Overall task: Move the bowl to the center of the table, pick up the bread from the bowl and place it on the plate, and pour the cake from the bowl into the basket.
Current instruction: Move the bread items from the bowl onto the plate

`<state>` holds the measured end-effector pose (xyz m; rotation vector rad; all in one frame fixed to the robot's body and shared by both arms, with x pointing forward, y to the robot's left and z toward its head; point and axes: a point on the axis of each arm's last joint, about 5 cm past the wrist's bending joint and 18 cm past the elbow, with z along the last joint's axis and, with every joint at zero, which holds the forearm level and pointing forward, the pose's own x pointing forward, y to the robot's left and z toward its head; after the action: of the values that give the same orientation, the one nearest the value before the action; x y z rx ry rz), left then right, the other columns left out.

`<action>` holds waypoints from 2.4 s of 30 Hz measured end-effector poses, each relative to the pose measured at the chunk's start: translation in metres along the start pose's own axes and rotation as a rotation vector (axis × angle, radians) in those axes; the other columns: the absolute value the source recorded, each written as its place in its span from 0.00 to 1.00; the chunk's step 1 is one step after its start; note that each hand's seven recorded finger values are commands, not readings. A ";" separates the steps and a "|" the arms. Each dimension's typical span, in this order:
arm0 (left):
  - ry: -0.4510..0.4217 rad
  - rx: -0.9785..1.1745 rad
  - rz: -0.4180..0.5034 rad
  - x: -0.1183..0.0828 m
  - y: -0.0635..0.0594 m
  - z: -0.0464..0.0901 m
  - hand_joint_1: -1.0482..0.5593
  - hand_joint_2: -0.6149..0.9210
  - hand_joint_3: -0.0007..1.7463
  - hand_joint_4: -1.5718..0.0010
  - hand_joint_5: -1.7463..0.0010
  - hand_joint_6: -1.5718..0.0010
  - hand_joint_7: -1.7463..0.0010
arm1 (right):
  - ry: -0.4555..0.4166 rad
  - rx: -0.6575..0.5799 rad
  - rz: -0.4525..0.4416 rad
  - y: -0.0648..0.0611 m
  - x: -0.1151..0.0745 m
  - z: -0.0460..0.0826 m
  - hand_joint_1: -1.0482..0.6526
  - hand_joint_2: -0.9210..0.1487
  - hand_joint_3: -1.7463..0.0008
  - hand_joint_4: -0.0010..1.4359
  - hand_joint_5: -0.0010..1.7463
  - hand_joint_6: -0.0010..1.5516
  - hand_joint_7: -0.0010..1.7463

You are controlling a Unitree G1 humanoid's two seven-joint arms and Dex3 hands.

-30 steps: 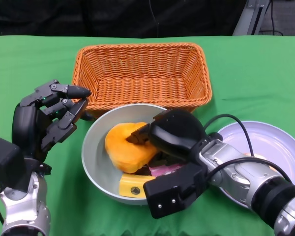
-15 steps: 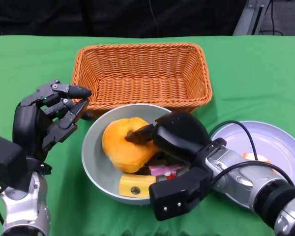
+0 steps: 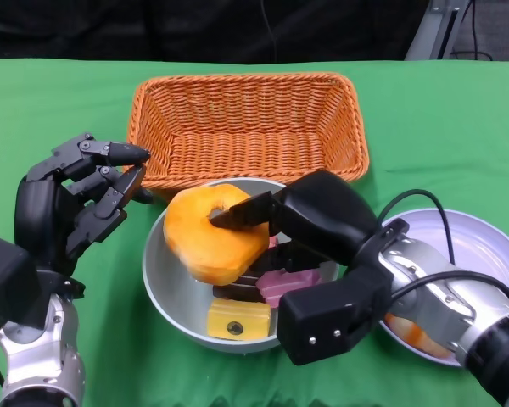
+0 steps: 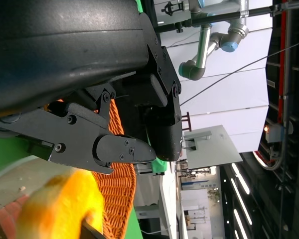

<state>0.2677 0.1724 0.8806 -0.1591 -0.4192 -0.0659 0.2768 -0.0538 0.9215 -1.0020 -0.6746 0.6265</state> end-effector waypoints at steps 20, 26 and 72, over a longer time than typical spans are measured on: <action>0.000 -0.002 -0.010 0.003 0.004 0.001 0.51 1.00 0.15 0.47 0.22 0.39 0.54 | 0.041 0.007 -0.198 -0.024 -0.051 -0.004 0.57 0.05 1.00 0.59 0.77 0.81 0.02; 0.007 -0.001 0.011 0.002 0.010 0.002 0.52 1.00 0.15 0.47 0.22 0.39 0.54 | 0.117 -0.004 -0.284 -0.034 -0.083 -0.009 0.57 0.04 1.00 0.62 0.71 0.82 0.03; 0.048 -0.004 -0.010 -0.002 0.014 -0.003 0.52 1.00 0.14 0.46 0.23 0.38 0.55 | 0.415 0.070 -0.437 -0.042 -0.140 -0.020 0.69 0.02 0.99 0.59 0.77 0.82 0.05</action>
<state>0.2684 0.1858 0.8754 -0.1593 -0.3724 -0.0804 0.2088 -0.1847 0.9213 -0.8478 -0.4751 0.0530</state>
